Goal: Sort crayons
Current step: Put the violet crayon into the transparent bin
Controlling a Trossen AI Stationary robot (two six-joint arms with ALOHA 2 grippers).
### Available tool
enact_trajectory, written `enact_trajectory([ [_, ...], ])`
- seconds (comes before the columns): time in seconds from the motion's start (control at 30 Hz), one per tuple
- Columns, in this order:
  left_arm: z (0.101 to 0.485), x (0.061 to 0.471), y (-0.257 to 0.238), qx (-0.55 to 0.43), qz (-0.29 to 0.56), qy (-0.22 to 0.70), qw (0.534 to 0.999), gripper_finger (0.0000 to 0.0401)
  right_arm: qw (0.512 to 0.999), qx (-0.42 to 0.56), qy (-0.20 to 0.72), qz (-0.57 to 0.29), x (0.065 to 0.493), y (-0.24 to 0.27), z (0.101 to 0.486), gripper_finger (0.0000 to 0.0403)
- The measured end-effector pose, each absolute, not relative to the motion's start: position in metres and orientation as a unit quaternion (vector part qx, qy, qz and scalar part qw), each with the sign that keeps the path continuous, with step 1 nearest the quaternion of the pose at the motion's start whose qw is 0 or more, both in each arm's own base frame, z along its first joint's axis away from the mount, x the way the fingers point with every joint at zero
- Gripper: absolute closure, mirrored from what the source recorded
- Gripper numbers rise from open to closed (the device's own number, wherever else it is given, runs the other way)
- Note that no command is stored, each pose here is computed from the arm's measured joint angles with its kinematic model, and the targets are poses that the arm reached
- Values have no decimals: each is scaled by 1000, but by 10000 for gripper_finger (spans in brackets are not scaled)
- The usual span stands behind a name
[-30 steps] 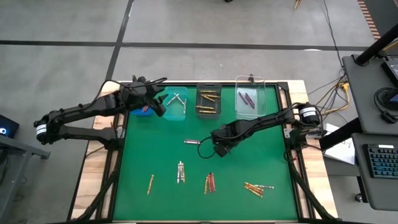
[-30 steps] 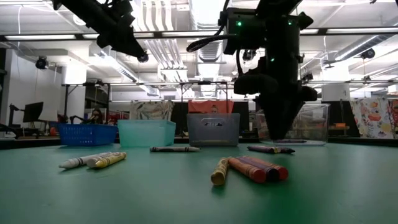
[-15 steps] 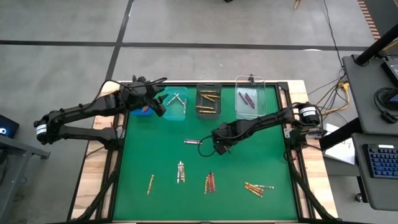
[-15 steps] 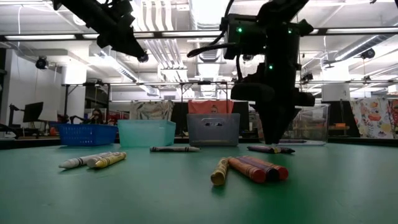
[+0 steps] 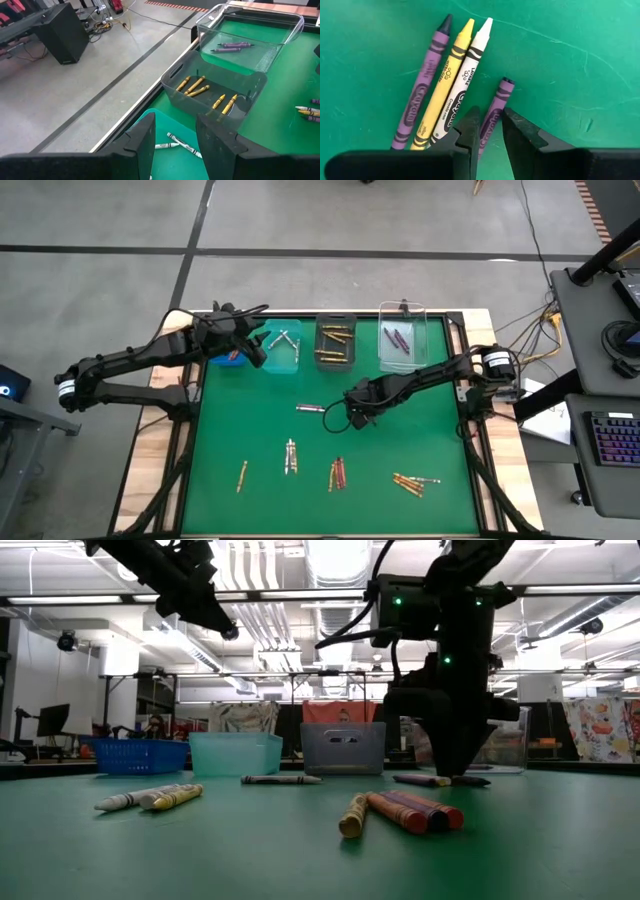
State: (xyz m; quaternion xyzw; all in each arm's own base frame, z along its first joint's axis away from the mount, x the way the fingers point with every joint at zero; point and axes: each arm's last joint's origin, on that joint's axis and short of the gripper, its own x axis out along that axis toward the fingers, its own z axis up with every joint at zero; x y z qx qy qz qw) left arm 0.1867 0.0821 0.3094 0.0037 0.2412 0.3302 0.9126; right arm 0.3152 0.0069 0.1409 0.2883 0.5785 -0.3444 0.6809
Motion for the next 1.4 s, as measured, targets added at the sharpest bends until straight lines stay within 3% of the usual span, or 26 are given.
enact_trajectory([
  [0.23, 310, 187, 82, 4, 331, 235, 914, 278, 681, 282, 584, -339, 314, 7, 141, 385],
  [0.47, 311, 188, 82, 4, 331, 230, 915, 278, 681, 277, 592, -331, 308, 7, 151, 390],
  [0.63, 311, 188, 82, 4, 331, 230, 915, 278, 714, 279, 565, -307, 306, 7, 190, 391],
  [0.83, 312, 188, 82, 4, 331, 224, 916, 278, 790, 254, 474, -295, 310, -1, 250, 391],
  [1.13, 313, 188, 83, 4, 331, 223, 917, 278, 833, 187, 406, -326, 319, -62, 304, 391],
  [1.4, 312, 188, 83, 4, 332, 225, 916, 278, 788, 183, 431, -400, 294, -137, 311, 391],
])
